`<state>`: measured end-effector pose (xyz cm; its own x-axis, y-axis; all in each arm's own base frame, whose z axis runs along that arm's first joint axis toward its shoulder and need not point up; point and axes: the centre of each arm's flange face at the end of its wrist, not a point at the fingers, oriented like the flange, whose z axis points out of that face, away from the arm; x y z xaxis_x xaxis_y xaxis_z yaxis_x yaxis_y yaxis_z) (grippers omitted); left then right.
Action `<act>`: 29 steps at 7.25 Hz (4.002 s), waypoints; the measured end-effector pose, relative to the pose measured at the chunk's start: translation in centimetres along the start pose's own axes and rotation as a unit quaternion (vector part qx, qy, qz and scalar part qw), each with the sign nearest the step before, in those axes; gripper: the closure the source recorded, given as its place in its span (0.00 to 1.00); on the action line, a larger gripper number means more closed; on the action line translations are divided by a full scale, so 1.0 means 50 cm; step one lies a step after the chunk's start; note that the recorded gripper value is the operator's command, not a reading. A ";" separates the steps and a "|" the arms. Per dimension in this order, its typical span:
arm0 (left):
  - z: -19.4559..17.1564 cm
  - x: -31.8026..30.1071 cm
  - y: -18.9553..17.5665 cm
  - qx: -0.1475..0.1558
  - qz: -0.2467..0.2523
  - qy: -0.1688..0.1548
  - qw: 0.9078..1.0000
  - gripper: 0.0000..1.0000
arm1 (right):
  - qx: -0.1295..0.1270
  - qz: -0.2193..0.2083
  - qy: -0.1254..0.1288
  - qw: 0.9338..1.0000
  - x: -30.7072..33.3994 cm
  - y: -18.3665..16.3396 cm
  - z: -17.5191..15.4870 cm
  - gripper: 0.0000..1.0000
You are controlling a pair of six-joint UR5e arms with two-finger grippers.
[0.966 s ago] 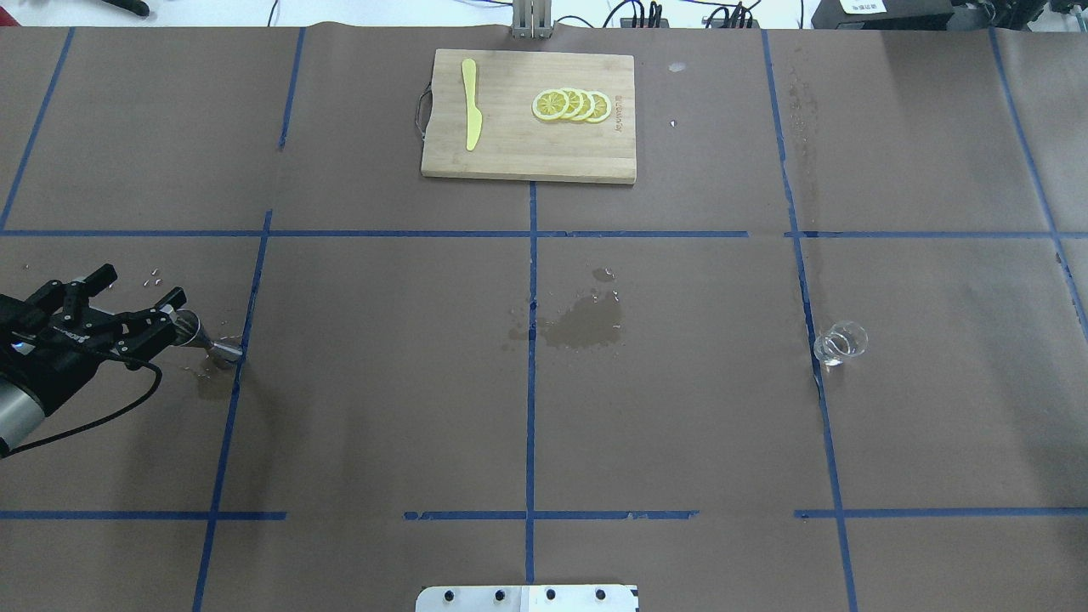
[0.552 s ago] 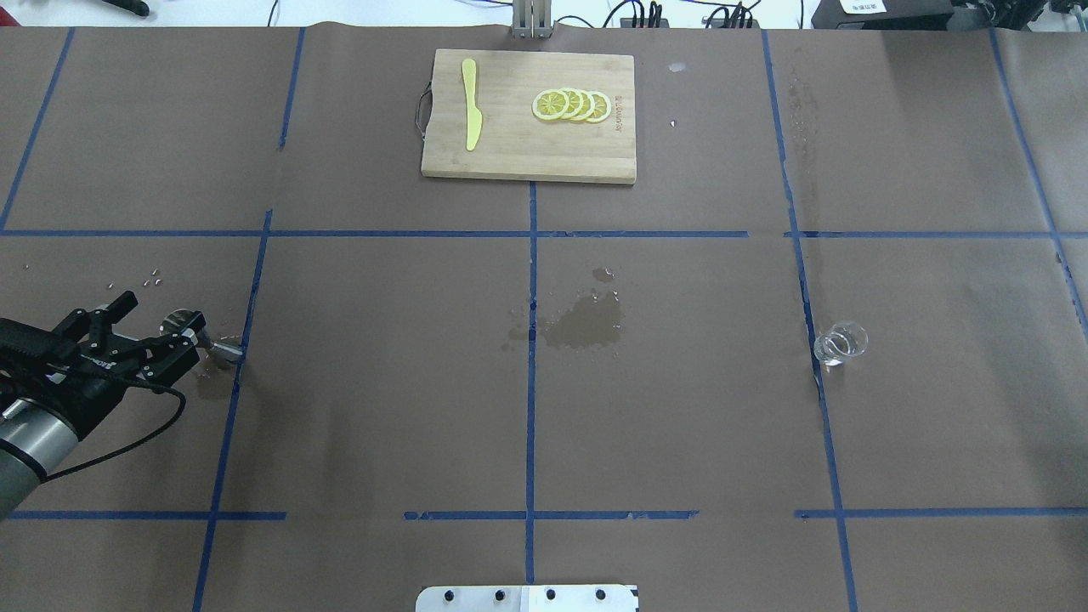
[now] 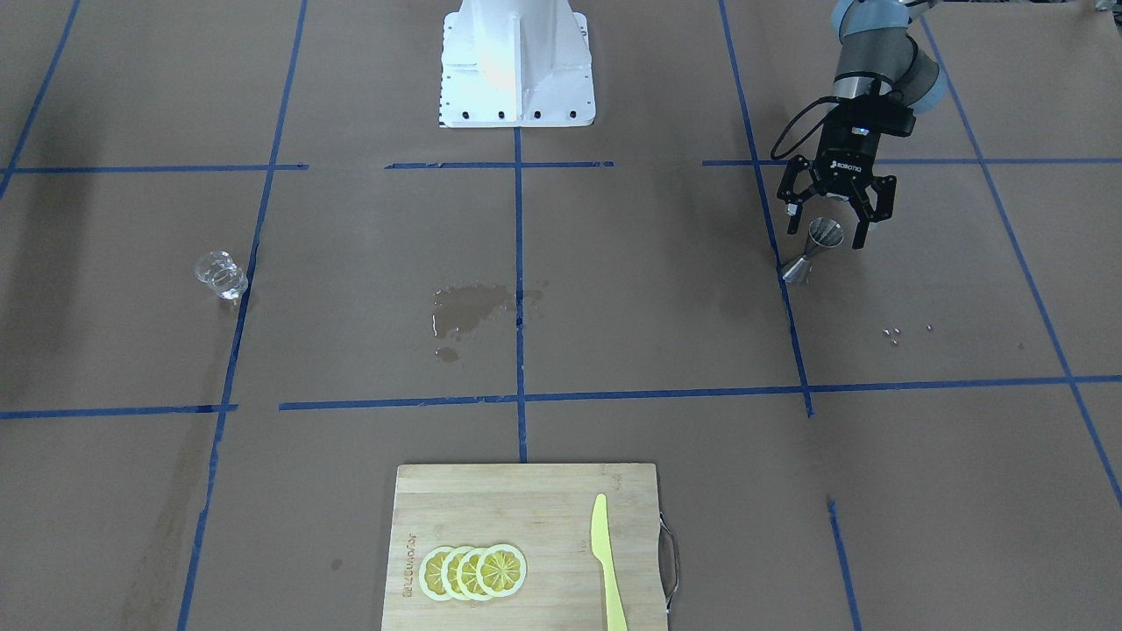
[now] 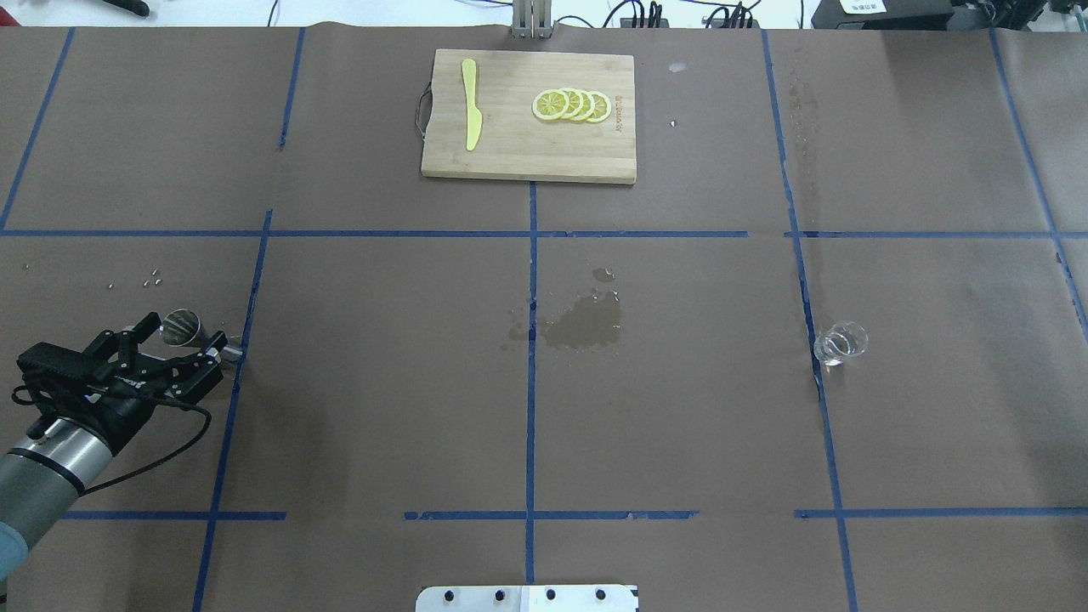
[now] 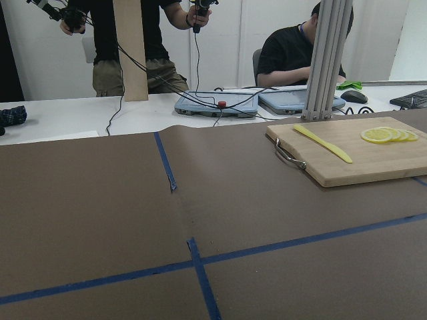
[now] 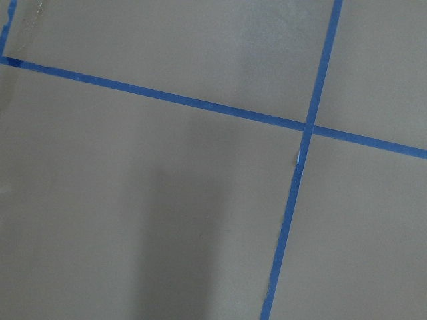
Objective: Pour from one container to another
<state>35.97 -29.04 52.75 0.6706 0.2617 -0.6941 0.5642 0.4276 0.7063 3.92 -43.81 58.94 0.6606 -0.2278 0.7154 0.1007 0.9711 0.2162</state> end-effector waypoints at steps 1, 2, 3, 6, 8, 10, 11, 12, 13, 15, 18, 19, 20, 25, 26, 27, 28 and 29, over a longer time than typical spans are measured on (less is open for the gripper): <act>0.009 0.005 0.018 -0.003 -0.007 -0.001 1.000 0.02 | 0.000 0.000 0.000 1.000 0.000 0.000 0.000 0.00; 0.014 0.006 0.032 -0.006 -0.010 -0.002 1.000 0.07 | 0.000 0.000 0.000 1.000 0.000 0.000 0.000 0.00; 0.017 0.005 0.041 -0.008 -0.010 -0.003 1.000 0.15 | 0.000 0.000 0.000 1.000 0.000 0.000 0.000 0.00; 0.018 0.000 0.057 -0.014 -0.010 -0.004 1.000 0.50 | 0.000 0.000 0.000 1.000 0.001 0.000 0.000 0.00; 0.018 -0.002 0.060 -0.015 -0.012 -0.004 1.000 0.62 | 0.000 -0.001 0.000 1.000 0.000 -0.001 0.000 0.00; 0.017 0.000 0.061 -0.016 -0.014 -0.004 1.000 0.62 | 0.000 -0.001 0.000 1.000 0.000 -0.001 0.000 0.00; 0.017 0.001 0.060 -0.015 -0.015 -0.003 1.000 0.62 | 0.000 -0.001 0.000 1.000 0.000 -0.001 0.000 0.00; 0.017 0.002 0.059 -0.015 -0.015 -0.003 1.000 0.63 | 0.000 -0.001 0.001 1.000 0.000 -0.001 0.000 0.00; 0.017 0.003 0.059 -0.015 -0.016 -0.002 1.000 0.68 | 0.000 -0.001 0.001 1.000 0.001 -0.001 0.000 0.00; 0.018 0.005 0.059 -0.014 -0.016 -0.002 1.000 0.82 | 0.000 -0.001 0.000 1.000 0.000 -0.001 0.000 0.00; 0.017 0.006 0.054 -0.013 -0.016 -0.001 1.000 1.00 | 0.000 -0.001 0.000 1.000 0.000 -0.001 0.000 0.00; 0.016 0.008 0.049 -0.011 -0.017 0.000 1.000 1.00 | 0.000 -0.001 0.000 1.000 0.000 -0.001 0.000 0.00; 0.014 0.010 0.042 -0.009 -0.017 0.001 1.000 1.00 | 0.000 -0.001 0.000 1.000 0.000 -0.001 0.000 0.00; -0.030 0.052 -0.044 0.011 0.051 0.130 0.990 1.00 | 0.002 -0.003 0.001 1.000 -0.002 -0.010 -0.003 0.00; -0.029 0.049 -0.065 0.008 0.066 0.173 0.983 1.00 | 0.003 -0.003 0.001 1.000 -0.003 -0.012 -0.004 0.00; -0.026 0.045 -0.090 0.009 0.096 0.219 0.971 1.00 | 0.003 -0.004 0.001 1.000 -0.003 -0.013 -0.004 0.00; -0.016 0.045 -0.118 0.009 0.127 0.264 0.956 1.00 | 0.003 -0.004 0.001 1.000 -0.003 -0.014 -0.004 0.00; 0.006 0.054 -0.153 0.009 0.168 0.309 0.936 1.00 | 0.004 -0.004 0.001 1.000 -0.003 -0.015 -0.005 0.00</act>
<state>33.61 -31.86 45.48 0.4083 0.8317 -0.3762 0.3832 0.2179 0.8976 3.92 -44.49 58.49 0.6612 -0.2355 0.7122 0.1003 0.9687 0.2272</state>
